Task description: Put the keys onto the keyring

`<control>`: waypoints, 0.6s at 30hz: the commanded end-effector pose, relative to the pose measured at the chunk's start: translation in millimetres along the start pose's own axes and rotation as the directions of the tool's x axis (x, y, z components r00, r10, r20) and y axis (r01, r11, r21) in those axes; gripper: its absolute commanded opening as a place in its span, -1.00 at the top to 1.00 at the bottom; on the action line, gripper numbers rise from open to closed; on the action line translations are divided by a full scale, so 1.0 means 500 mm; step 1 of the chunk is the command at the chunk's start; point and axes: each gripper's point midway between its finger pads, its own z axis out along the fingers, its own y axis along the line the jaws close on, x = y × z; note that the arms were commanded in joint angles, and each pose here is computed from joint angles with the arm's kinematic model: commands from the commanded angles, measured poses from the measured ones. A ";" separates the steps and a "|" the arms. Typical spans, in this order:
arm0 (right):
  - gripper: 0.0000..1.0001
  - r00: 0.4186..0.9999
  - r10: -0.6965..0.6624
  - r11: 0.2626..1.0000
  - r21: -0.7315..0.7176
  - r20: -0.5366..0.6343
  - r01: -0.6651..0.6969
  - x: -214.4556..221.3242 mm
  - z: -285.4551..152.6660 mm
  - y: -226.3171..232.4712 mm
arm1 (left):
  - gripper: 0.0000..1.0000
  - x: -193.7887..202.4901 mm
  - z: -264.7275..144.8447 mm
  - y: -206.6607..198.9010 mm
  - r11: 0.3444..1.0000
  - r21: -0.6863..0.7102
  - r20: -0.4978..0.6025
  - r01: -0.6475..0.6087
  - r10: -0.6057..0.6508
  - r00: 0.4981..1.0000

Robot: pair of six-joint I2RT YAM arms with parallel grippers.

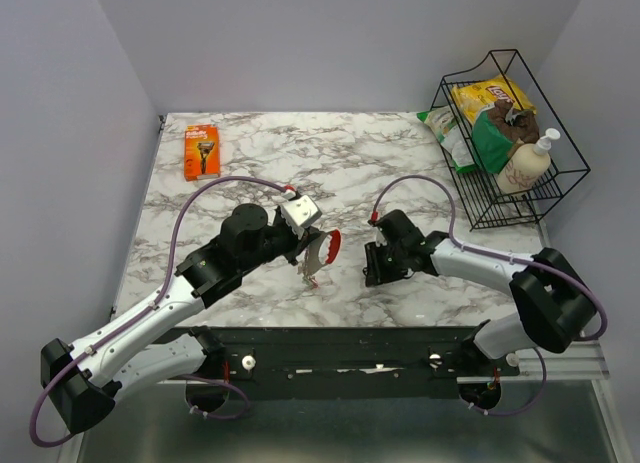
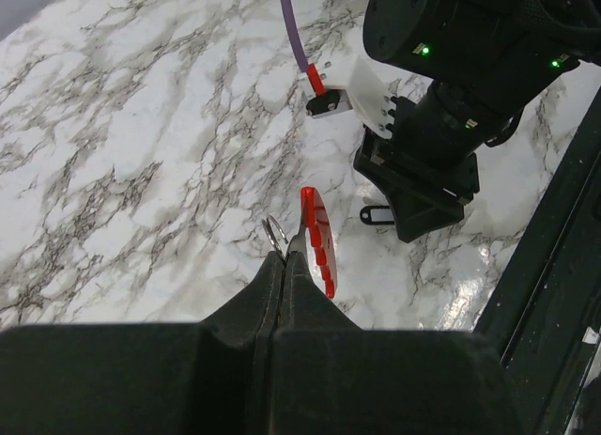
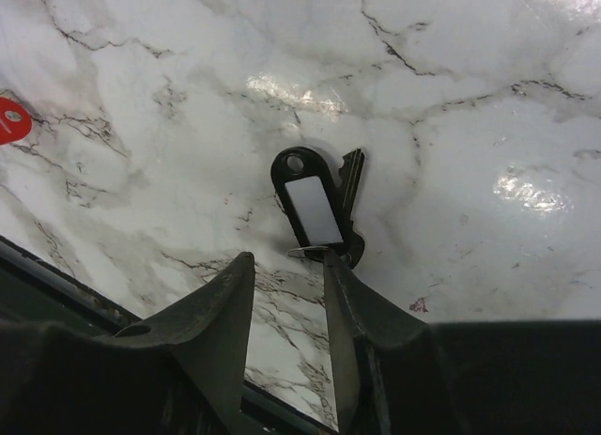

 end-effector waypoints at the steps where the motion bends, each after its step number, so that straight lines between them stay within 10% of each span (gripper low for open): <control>1: 0.13 1.000 -0.003 0.997 0.083 -0.026 0.005 0.008 0.014 -0.024 | 1.00 -0.027 -0.008 -0.012 1.000 0.030 0.050 -0.003 0.002 0.999; 18: 0.80 0.999 -0.017 0.995 0.099 0.044 0.013 -0.027 -0.012 -0.020 | 1.00 -0.027 -0.008 -0.020 0.999 0.053 0.050 -0.006 0.003 0.999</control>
